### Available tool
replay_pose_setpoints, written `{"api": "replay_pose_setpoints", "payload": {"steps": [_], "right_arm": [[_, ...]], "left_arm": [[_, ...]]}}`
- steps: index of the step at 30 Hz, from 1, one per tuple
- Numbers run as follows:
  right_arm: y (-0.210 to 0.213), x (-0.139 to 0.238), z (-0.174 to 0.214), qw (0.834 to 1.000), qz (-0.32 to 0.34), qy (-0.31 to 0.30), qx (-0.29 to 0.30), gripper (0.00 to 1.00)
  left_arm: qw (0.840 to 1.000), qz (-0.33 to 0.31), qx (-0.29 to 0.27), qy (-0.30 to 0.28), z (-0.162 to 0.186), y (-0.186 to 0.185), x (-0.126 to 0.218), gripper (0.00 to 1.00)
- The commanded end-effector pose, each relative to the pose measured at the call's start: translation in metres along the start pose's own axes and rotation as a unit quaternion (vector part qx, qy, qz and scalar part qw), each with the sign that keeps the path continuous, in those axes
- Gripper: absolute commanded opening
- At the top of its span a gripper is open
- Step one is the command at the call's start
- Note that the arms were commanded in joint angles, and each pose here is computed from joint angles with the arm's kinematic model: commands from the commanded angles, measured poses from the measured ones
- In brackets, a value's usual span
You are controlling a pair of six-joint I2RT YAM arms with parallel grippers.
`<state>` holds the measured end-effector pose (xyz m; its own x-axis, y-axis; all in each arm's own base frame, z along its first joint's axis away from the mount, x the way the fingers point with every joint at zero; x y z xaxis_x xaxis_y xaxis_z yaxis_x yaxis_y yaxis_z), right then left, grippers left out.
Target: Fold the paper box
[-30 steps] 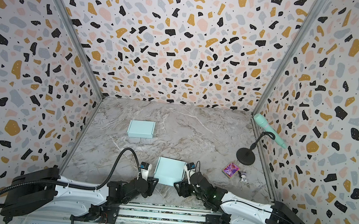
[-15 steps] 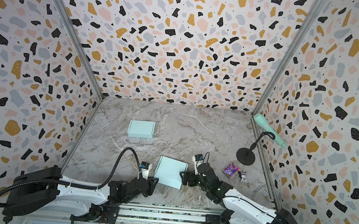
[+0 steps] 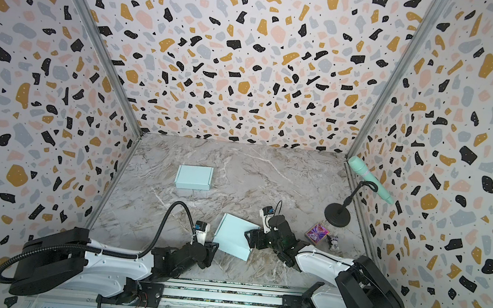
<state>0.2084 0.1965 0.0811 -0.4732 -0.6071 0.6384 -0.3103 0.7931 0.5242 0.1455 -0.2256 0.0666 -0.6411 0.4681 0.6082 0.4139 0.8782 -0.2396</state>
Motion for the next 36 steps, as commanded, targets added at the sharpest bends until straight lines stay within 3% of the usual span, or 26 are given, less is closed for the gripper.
{"api": "replay_pose_setpoints", "payload": {"steps": [1, 11, 23, 31, 36], "right_arm": [[0.008, -0.001, -0.009, 1.0, -0.021, -0.01, 0.009, 0.84], [0.004, -0.008, 0.003, 0.999, -0.03, 0.011, 0.0, 0.73], [0.0, -0.01, 0.013, 0.999, -0.036, 0.026, -0.008, 0.7], [0.005, 0.0, 0.004, 0.999, -0.034, 0.011, -0.002, 0.7], [0.009, 0.01, -0.003, 1.0, -0.03, -0.003, -0.001, 0.81]], "left_arm": [[1.0, -0.009, -0.004, -0.017, -0.008, -0.001, -0.004, 0.35], [0.999, -0.025, -0.019, -0.015, -0.007, 0.003, -0.018, 0.37], [0.999, -0.026, -0.035, 0.003, -0.008, -0.003, -0.038, 0.38], [1.0, -0.007, -0.015, 0.0, -0.002, 0.007, -0.019, 0.39], [1.0, 0.014, 0.002, 0.004, 0.008, 0.016, -0.002, 0.4]]}}
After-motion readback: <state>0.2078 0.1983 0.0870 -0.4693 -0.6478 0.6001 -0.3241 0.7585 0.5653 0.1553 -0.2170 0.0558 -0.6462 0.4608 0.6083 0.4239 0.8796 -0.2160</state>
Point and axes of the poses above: each gripper's point midway between its finger pads, its own x axis back along the fingers, its own y axis along the line the jaws close on, z = x × y, the point moved 5 cm from there along x, back along the fingers, and after that the axes turned 10 degrees about -x, right-handed, at the moved point
